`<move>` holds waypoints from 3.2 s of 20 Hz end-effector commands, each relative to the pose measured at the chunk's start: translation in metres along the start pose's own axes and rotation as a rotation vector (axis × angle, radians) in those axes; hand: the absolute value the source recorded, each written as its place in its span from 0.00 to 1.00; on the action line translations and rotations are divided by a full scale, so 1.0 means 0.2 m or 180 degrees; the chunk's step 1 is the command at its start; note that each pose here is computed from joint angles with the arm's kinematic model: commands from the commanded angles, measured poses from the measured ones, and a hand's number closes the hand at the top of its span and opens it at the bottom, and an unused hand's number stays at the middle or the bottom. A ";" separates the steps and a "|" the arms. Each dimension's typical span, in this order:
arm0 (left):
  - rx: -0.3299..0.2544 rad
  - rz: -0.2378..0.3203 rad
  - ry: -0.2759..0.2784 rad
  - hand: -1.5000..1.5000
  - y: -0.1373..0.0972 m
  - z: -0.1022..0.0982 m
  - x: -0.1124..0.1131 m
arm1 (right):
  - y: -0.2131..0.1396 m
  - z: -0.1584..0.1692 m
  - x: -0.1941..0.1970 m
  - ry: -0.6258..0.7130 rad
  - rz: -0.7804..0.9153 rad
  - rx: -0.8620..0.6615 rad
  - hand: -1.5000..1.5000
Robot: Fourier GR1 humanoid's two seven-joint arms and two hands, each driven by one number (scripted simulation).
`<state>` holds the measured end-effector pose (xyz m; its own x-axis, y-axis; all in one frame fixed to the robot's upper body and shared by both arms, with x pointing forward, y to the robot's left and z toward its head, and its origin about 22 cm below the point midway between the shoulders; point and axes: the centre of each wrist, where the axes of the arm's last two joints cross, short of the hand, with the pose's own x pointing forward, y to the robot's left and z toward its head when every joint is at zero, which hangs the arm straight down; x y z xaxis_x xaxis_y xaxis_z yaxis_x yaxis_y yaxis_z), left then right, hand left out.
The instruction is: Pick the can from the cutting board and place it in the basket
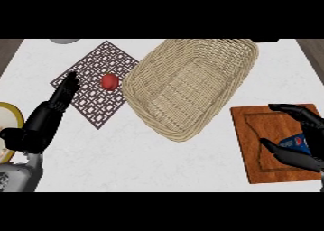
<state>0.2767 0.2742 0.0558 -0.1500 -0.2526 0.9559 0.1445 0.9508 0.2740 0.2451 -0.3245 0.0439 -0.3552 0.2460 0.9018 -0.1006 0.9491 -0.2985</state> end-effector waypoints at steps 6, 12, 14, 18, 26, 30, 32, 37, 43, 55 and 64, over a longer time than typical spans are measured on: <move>-0.0037 -0.0045 0.0039 0.50 0.02 0.00 0.02 | -0.15 0.03 0.24 0.0447 0.1660 -0.0762 0.00; -0.0029 0.0030 0.0024 0.50 -0.04 0.01 0.02 | -0.40 -0.02 0.56 0.1108 0.2858 -0.0383 0.00; -0.0074 -0.0002 0.0024 0.50 0.00 0.00 0.01 | -0.42 -0.06 0.67 0.1415 0.3064 0.0033 0.00; -0.0040 0.0001 0.0038 0.50 -0.01 0.05 0.01 | -0.43 -0.06 0.80 0.1933 0.2897 0.0654 0.00; -0.0058 0.0040 -0.0003 0.50 -0.07 -0.02 -0.01 | -0.53 -0.07 1.08 0.2149 0.2669 0.0846 0.00; -0.0061 0.0013 0.0002 0.50 0.01 0.07 -0.03 | -0.65 0.03 1.10 0.2123 0.2621 0.0730 0.00; -0.0058 0.0006 0.0006 0.50 -0.03 -0.01 0.02 | -0.61 0.11 1.07 0.2136 0.2654 0.0715 0.00; -0.0126 -0.0012 0.0034 0.50 0.00 0.02 0.08 | -0.67 0.23 0.92 0.2144 0.2480 0.0551 0.00; -0.0141 0.0026 -0.0053 0.50 -0.03 -0.04 0.06 | -0.50 0.25 0.62 0.1989 0.2320 0.0404 0.00; -0.0100 0.0034 -0.0051 0.50 -0.08 -0.05 0.00 | -0.45 0.27 0.31 0.1895 0.2472 0.0286 0.00; -0.0104 -0.0032 -0.0012 0.50 -0.01 -0.03 0.05 | -0.42 0.21 0.25 0.1740 0.2282 0.0330 0.00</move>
<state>0.2810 0.2615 0.0592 -0.1571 -0.2534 0.9545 0.1832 0.9423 0.2803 0.1950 -0.4009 0.1016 0.1379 0.8607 0.4900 -0.1131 0.5052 -0.8555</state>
